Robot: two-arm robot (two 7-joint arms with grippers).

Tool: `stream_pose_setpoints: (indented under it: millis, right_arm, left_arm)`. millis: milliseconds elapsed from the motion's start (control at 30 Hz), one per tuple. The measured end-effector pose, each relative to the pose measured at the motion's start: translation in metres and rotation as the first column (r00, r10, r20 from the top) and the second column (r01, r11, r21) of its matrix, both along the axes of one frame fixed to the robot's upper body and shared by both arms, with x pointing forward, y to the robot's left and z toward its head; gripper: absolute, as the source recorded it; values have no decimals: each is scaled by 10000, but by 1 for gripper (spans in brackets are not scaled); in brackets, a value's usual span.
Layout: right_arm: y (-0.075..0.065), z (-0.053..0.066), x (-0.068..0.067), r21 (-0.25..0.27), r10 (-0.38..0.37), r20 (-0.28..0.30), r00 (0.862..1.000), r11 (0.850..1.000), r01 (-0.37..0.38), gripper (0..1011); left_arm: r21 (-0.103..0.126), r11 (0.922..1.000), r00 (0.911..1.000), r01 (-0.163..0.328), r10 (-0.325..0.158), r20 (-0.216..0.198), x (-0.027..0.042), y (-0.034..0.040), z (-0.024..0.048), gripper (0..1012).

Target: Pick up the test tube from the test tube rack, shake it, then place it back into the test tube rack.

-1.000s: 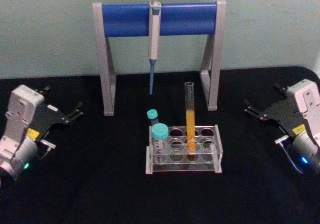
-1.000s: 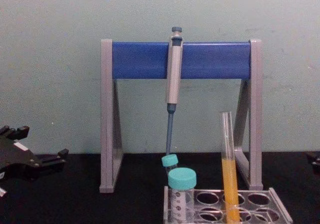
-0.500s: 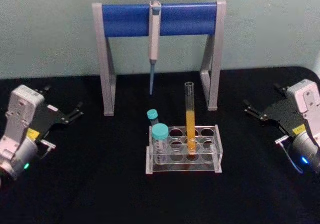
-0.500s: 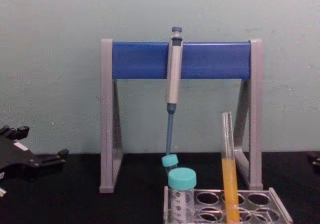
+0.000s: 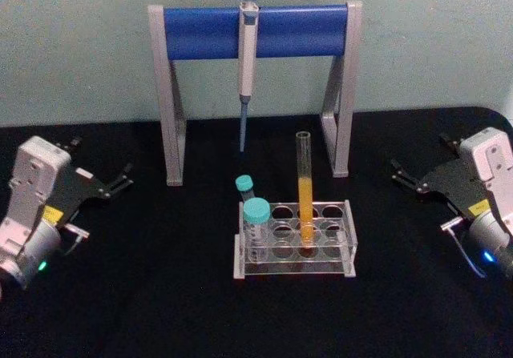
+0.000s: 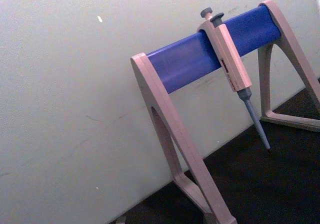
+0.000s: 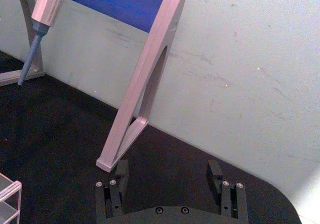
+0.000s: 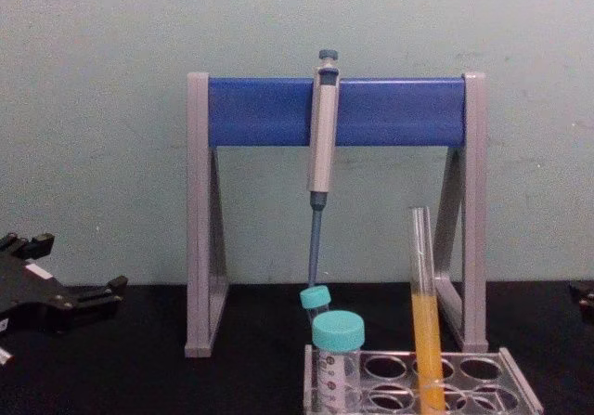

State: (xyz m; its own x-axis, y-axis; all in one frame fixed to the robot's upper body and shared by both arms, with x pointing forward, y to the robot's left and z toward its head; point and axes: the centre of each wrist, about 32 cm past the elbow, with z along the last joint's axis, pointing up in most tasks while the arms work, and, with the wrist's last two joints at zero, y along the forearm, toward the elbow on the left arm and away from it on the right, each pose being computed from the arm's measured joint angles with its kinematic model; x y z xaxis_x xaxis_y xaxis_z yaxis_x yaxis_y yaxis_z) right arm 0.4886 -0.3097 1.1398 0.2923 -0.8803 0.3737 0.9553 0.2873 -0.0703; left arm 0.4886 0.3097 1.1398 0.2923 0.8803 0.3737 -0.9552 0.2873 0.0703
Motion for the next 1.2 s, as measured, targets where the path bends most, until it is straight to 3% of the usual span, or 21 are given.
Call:
stream_pose_setpoints:
  millis: [567,867,1200]
  right_arm:
    - [-16,45,-69,67,122,-72,9999,9999,-122,1000]
    - [-51,145,-202,741,650,-761,9950,9955,-594,1000]
    - [-87,282,-290,1801,1594,-1707,9723,9752,-1283,1000]
  left_arm:
    - [0,10000,10000,0,0,0,0,0,0,1001]
    - [1,10000,10000,-1,1,0,0,0,0,1002]
    - [0,10000,10000,0,0,0,0,0,0,1001]
